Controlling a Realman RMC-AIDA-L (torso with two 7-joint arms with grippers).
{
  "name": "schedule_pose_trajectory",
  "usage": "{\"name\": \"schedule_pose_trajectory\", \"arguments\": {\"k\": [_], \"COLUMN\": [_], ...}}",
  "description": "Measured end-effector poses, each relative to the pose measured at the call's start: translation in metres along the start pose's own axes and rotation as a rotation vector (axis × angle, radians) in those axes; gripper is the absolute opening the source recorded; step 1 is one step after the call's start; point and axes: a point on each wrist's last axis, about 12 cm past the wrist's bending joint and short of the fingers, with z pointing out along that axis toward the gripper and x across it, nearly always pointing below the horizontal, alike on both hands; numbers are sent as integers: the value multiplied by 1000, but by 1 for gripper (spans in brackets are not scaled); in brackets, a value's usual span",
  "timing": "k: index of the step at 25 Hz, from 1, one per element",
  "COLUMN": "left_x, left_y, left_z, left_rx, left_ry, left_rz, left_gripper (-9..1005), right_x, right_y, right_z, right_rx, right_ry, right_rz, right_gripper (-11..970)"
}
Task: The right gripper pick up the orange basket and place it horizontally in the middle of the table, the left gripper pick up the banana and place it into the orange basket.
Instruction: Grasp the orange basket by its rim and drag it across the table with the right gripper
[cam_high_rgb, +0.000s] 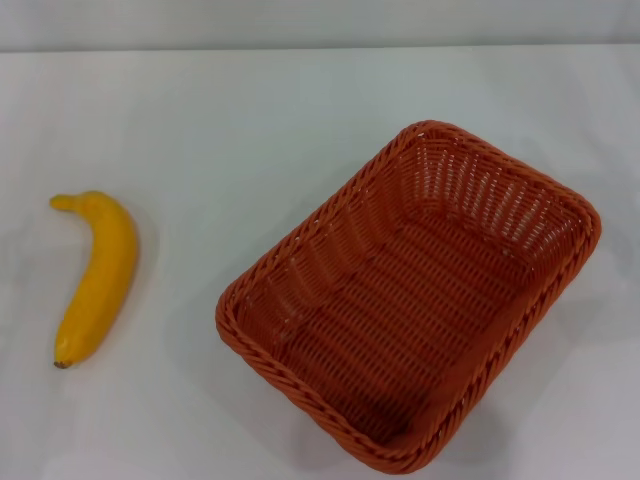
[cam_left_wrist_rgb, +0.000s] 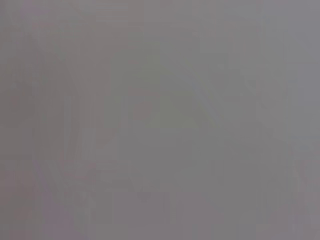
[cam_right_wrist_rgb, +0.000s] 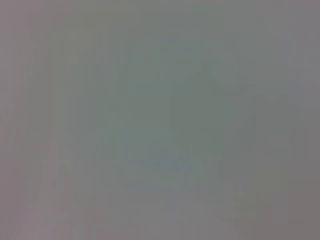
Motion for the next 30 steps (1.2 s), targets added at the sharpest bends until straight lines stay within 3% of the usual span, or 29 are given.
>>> {"name": "schedule_pose_trajectory", "arguments": {"k": [14, 19, 23, 30], "left_x": [1, 0, -1, -1], "left_y": [0, 1, 2, 4], "left_z": [6, 4, 1, -2], "left_rx": [5, 3, -1, 0], "left_ry": [6, 10, 12, 23], "left_rz": [33, 39, 41, 46], "left_gripper": [879, 879, 879, 878], "right_x": [4, -8, -26, -62], "right_y": [1, -3, -5, 1], "right_z": [-9, 9, 37, 87], "right_rx": [4, -179, -369, -578], "right_ry": [34, 83, 214, 407], "right_rz": [41, 81, 125, 126], "right_gripper": [754, 746, 739, 727]}}
